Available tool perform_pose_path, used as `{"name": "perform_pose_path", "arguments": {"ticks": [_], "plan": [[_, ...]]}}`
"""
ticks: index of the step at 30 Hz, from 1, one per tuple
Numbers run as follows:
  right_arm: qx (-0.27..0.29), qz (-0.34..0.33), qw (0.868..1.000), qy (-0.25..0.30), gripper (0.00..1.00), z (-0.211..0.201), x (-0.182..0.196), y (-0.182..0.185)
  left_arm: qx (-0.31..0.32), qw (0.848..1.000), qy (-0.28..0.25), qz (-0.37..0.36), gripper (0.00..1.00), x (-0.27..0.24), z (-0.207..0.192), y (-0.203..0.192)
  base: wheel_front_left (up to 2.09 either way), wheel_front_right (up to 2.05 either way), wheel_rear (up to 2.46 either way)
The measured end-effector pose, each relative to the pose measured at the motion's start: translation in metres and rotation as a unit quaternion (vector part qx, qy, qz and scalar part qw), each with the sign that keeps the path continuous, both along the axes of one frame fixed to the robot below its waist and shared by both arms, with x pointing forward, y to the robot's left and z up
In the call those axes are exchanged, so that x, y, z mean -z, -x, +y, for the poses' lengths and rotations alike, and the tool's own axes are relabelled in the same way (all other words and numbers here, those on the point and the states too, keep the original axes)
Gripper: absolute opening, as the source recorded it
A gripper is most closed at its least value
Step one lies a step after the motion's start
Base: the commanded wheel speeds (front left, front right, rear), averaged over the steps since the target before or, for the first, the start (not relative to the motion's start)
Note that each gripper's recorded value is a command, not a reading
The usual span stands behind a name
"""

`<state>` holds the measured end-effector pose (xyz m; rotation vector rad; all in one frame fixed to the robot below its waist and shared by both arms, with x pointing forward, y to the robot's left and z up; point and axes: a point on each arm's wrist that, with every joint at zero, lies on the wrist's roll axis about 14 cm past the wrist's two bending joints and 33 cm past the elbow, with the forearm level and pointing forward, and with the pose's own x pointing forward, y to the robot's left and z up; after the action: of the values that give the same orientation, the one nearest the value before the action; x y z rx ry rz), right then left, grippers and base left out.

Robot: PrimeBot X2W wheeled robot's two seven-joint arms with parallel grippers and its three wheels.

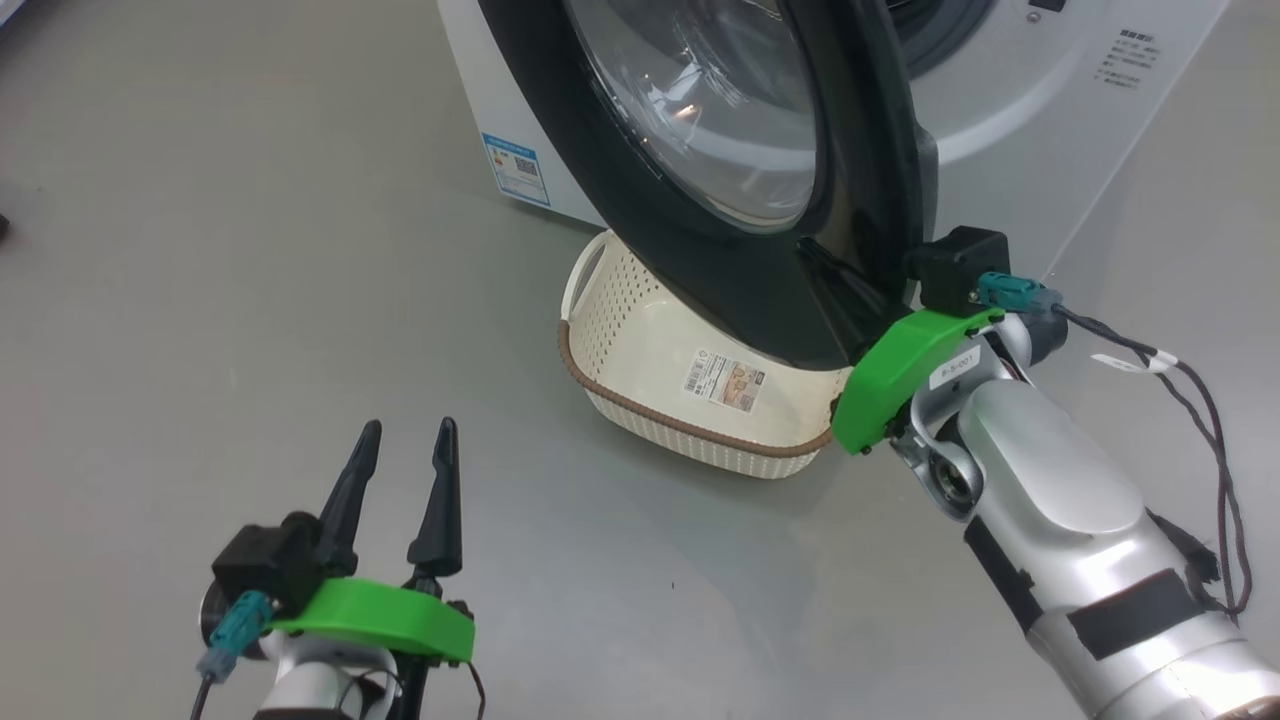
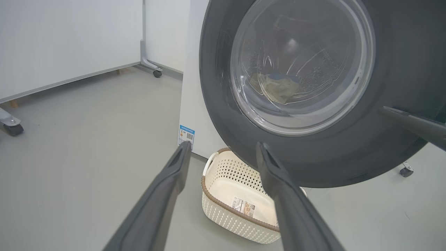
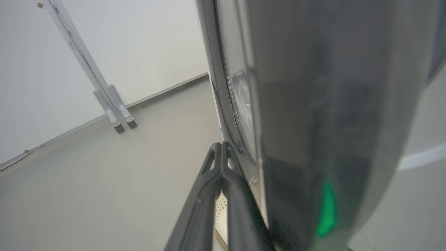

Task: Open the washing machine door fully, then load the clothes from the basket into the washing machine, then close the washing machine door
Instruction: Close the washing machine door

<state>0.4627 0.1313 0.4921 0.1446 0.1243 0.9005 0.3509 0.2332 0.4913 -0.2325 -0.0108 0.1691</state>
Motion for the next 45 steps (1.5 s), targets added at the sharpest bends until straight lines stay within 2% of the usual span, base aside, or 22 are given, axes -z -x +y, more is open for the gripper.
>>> {"name": "perform_pose_path", "arguments": {"ticks": [10,20,31,39,45], "plan": [[0.018,0.020,1.000,0.015,0.00,-0.004,0.025,-0.020,-0.005,1.000,0.004,0.006,1.00,0.005,0.001,-0.008,0.00,0.00,0.00],[0.060,0.030,0.998,0.018,0.00,-0.016,0.039,-0.054,-0.005,1.000,0.005,0.011,1.00,0.008,0.001,-0.015,0.00,0.00,0.00],[0.107,0.016,0.994,0.024,0.00,-0.034,0.041,-0.092,0.001,1.000,-0.001,0.009,1.00,0.008,0.001,-0.025,0.00,0.00,0.00],[0.147,-0.002,0.989,0.034,0.00,-0.056,0.041,-0.135,0.003,1.000,-0.008,0.010,1.00,0.008,0.004,-0.033,0.00,0.00,0.00],[0.152,-0.021,0.987,0.046,0.00,-0.058,0.039,-0.160,0.017,1.000,-0.009,0.012,1.00,0.009,-0.002,-0.040,0.00,0.00,0.00]]}}
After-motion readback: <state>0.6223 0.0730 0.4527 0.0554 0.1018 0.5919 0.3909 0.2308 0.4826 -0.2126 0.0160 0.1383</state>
